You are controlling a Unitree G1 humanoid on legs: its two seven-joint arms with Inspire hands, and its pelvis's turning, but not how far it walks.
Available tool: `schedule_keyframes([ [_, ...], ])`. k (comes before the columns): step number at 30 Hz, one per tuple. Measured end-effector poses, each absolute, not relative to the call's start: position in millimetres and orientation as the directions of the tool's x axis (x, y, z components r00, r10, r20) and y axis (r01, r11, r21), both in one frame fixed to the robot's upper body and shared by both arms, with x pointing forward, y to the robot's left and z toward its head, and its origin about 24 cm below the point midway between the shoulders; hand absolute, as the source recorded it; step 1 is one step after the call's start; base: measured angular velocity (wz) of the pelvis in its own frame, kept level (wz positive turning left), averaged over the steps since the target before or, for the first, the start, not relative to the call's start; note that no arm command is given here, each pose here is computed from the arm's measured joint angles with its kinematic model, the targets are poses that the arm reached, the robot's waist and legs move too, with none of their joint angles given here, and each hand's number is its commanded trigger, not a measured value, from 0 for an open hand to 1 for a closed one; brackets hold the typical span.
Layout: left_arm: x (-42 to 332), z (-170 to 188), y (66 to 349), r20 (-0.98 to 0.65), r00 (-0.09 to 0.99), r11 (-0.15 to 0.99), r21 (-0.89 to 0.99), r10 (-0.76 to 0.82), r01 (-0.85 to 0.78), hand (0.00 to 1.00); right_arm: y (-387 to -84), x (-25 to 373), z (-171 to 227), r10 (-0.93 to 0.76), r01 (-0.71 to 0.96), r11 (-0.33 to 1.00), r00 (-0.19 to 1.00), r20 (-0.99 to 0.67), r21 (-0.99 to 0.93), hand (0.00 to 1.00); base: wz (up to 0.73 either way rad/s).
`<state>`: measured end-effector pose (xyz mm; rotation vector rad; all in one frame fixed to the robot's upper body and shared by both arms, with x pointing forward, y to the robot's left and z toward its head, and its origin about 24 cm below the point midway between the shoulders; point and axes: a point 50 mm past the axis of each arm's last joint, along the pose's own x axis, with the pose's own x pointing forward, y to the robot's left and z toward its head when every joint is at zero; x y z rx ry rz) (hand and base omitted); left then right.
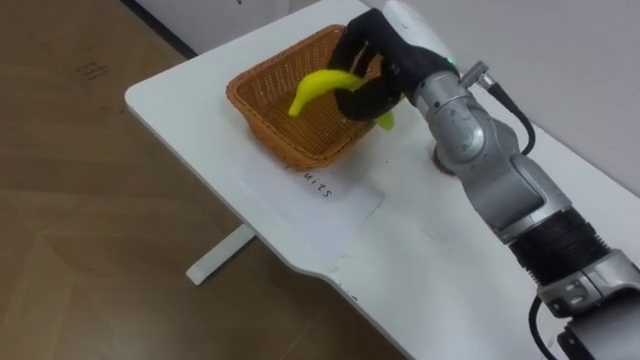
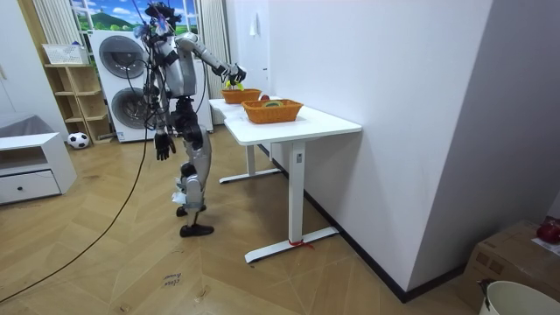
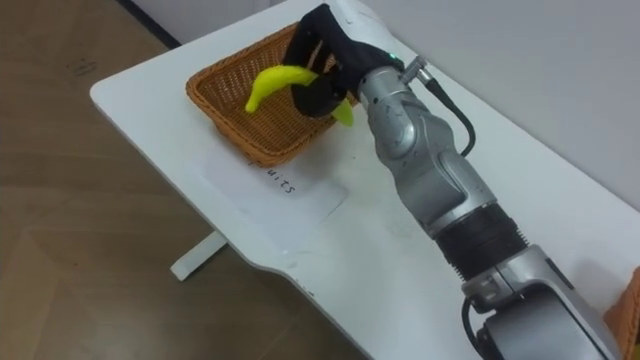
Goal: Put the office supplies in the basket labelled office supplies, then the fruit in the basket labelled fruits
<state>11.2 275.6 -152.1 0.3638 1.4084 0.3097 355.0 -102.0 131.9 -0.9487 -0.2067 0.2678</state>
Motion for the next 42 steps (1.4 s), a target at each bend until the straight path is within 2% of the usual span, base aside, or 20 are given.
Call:
schedule_keyframes([
  [11, 12.5, -151.9, 275.7, -0.894, 0.147, 0.899, 0.434, 0.423, 0.053, 0.0, -97.1, 353.9, 126.9, 0.318, -0.104, 0.52, 0.945, 0.08, -0.848, 0.0, 0.0],
  [30, 18.9, -151.6, 276.2, -0.899, 0.171, 0.902, 0.421, 0.403, 0.091, 0.0, -90.3, 352.9, 112.0, 0.34, -0.145, 0.465, 0.94, 0.024, -0.873, 0.0, 0.0],
  [38, 22.4, -151.5, 275.9, -0.897, 0.182, 0.902, 0.423, 0.403, 0.089, 0.0, -88.0, 352.1, 113.7, 0.366, -0.146, 0.472, 0.93, 0.042, -0.87, 0.0, 0.0],
  [42, 25.7, -151.4, 275.4, -0.894, 0.196, 0.901, 0.426, 0.403, 0.087, 0.0, -89.1, 352.4, 118.7, 0.359, -0.137, 0.524, 0.931, 0.072, -0.841, 0.0, 0.0],
])
